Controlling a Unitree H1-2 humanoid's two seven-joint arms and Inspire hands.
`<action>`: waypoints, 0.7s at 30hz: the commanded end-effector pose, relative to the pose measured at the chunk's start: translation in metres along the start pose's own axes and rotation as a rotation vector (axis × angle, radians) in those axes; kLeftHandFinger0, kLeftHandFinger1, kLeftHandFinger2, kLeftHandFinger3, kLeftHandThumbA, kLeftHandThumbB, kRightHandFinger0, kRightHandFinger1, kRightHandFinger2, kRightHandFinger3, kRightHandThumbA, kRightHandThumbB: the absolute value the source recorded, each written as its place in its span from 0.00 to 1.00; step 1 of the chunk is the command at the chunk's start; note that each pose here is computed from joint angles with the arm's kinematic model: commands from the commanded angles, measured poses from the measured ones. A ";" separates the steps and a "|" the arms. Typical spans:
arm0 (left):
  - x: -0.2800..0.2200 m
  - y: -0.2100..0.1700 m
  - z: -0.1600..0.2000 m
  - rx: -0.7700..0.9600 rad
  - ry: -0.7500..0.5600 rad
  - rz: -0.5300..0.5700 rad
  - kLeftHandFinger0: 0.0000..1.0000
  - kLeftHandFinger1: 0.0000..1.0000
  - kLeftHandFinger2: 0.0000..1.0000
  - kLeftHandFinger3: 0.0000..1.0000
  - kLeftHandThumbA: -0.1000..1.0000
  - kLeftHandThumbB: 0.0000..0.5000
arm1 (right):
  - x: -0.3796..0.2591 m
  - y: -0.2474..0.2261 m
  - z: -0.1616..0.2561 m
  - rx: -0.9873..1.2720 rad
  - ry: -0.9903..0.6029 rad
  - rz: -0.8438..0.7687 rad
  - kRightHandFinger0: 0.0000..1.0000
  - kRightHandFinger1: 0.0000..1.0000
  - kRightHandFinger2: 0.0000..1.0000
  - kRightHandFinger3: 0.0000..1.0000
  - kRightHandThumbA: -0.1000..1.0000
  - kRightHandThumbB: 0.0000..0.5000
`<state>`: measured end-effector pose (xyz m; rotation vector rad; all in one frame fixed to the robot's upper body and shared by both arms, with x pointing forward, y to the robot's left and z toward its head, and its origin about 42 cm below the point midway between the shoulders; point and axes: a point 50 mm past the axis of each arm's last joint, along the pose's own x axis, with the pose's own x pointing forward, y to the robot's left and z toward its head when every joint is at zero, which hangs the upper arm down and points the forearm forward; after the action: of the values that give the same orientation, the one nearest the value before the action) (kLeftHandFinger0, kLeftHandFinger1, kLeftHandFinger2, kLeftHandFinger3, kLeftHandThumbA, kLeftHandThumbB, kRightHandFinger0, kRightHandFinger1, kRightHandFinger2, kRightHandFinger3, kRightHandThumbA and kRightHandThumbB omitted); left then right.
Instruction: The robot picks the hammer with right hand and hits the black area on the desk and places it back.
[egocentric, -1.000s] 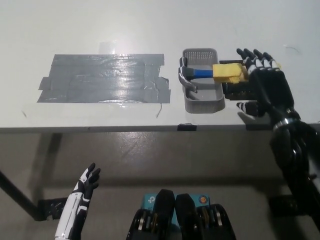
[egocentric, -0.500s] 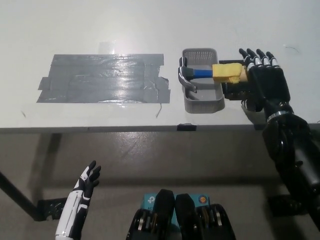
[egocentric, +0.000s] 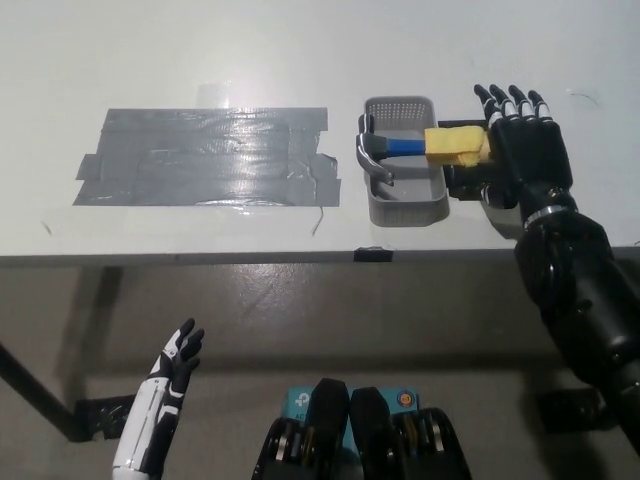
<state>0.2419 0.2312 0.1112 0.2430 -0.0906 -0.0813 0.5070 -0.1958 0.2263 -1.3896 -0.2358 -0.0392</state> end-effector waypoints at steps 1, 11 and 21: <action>0.003 0.002 0.008 0.021 -0.033 -0.021 1.00 1.00 1.00 1.00 1.00 0.08 | 0.020 -0.030 0.015 0.023 -0.053 -0.112 1.00 1.00 1.00 1.00 1.00 0.67; 0.002 0.000 0.007 0.021 -0.030 -0.025 1.00 1.00 1.00 1.00 0.99 0.12 | 0.024 -0.022 0.015 0.074 -0.039 -0.099 1.00 1.00 1.00 1.00 1.00 0.68; 0.003 0.001 0.009 0.024 -0.030 -0.029 1.00 1.00 1.00 1.00 0.98 0.10 | 0.034 -0.016 0.014 0.069 -0.024 -0.090 1.00 1.00 1.00 1.00 1.00 0.70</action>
<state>0.2418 0.2290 0.1104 0.2442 -0.0827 -0.0903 0.5218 -0.1914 0.2125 -1.3428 -0.2013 -0.0355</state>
